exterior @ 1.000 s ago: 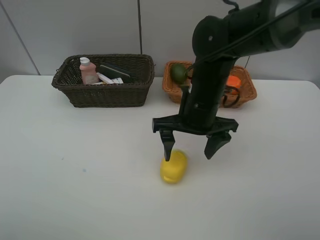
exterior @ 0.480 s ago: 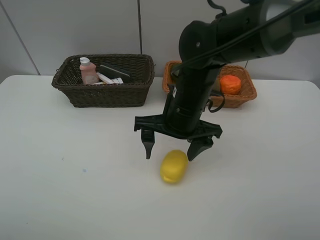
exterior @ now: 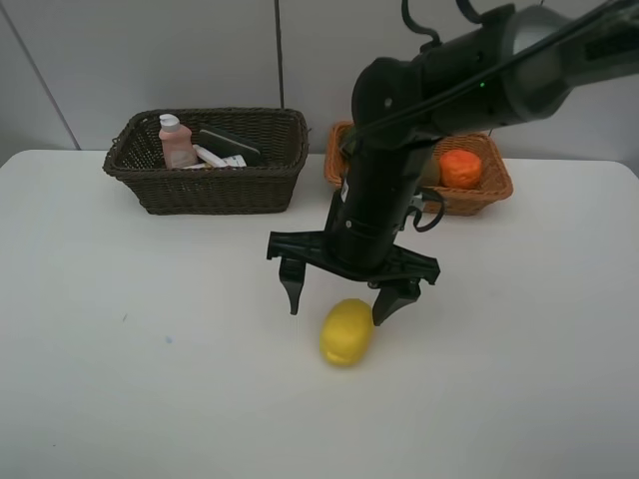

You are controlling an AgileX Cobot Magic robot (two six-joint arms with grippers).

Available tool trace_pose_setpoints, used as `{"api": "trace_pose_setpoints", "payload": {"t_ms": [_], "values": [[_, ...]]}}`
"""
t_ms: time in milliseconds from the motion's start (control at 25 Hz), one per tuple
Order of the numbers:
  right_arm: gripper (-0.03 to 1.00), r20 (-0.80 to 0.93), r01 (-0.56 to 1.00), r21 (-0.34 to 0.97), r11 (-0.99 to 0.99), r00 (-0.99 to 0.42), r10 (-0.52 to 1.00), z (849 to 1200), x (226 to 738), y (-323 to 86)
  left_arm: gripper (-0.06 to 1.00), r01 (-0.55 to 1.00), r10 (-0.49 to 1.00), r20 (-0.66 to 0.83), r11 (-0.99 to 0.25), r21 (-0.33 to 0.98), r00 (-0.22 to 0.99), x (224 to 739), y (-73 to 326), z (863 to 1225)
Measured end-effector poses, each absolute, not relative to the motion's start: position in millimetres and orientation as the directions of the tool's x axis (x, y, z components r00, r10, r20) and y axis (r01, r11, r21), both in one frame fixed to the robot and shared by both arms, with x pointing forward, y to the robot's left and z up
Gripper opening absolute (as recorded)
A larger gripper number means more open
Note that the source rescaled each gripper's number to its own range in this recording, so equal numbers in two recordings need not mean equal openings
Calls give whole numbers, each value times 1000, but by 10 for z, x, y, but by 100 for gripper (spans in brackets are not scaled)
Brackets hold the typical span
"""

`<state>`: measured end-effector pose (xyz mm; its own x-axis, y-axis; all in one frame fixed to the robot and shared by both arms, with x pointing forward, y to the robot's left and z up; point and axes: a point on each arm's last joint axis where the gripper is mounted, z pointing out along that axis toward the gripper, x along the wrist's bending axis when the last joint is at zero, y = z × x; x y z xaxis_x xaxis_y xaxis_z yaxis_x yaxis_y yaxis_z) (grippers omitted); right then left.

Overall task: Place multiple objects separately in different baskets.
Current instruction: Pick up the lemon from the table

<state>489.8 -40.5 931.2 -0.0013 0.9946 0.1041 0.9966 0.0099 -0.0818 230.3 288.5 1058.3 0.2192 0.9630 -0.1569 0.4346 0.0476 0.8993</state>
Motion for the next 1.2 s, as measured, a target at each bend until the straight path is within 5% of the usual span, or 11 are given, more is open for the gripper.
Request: {"api": "trace_pose_setpoints", "payload": {"t_ms": [1120, 1200], "values": [[100, -7, 980, -200, 11, -13, 1000, 8653, 4908, -400, 100, 434, 963, -157, 48, 899, 219, 2303, 2885, 10583], [89, -10, 979, -201, 13, -15, 1000, 8653, 4907, -404, 100, 434, 963, -157, 48, 899, 219, 2303, 2885, 10583]]}}
